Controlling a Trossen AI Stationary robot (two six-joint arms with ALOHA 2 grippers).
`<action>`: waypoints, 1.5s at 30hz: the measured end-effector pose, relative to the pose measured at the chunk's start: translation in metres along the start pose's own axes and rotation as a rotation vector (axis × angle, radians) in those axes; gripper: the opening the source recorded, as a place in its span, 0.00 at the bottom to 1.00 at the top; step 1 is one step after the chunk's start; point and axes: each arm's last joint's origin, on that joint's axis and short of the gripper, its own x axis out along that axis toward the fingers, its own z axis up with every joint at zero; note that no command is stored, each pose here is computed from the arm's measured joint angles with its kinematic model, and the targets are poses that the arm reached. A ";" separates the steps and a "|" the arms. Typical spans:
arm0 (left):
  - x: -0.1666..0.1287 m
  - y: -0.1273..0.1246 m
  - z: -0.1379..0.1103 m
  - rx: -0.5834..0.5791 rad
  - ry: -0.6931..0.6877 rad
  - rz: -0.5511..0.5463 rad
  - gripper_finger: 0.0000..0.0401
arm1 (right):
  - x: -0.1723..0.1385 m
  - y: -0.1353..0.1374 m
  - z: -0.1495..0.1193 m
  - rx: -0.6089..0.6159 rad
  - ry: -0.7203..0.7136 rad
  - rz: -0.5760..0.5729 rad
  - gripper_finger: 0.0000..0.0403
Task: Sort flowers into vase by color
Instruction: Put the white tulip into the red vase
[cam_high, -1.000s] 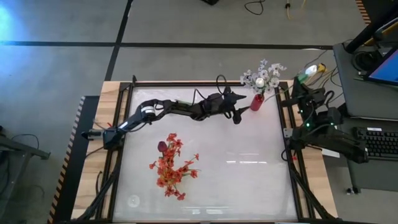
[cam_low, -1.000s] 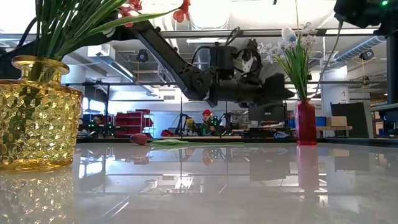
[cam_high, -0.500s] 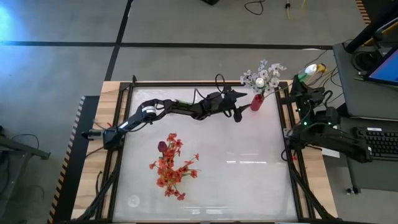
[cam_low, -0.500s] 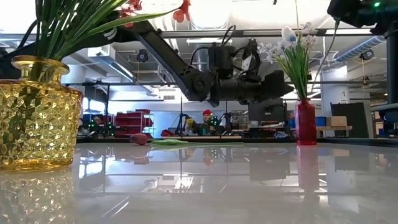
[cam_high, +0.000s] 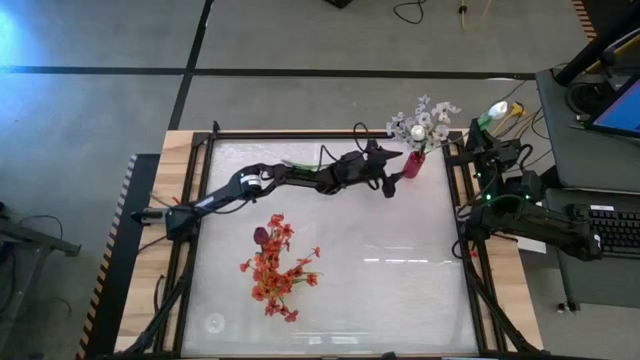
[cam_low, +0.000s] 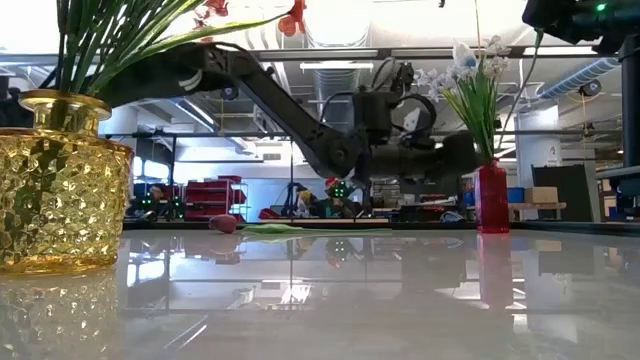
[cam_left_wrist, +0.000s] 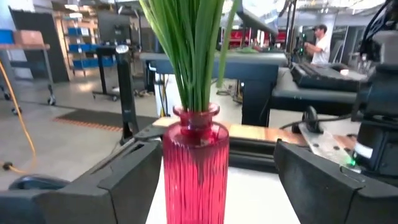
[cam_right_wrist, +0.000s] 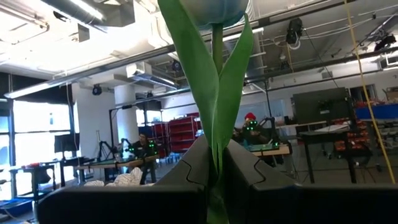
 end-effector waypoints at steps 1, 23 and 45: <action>0.003 0.000 -0.001 -0.001 0.010 0.000 0.74 | 0.000 0.000 0.000 -0.001 0.000 -0.001 0.04; 0.029 0.008 -0.014 -0.041 0.056 0.007 0.74 | 0.000 0.001 -0.002 -0.001 0.024 -0.010 0.04; 0.029 0.007 -0.015 -0.038 0.066 0.006 0.74 | 0.010 0.015 -0.010 -0.084 0.030 0.018 0.04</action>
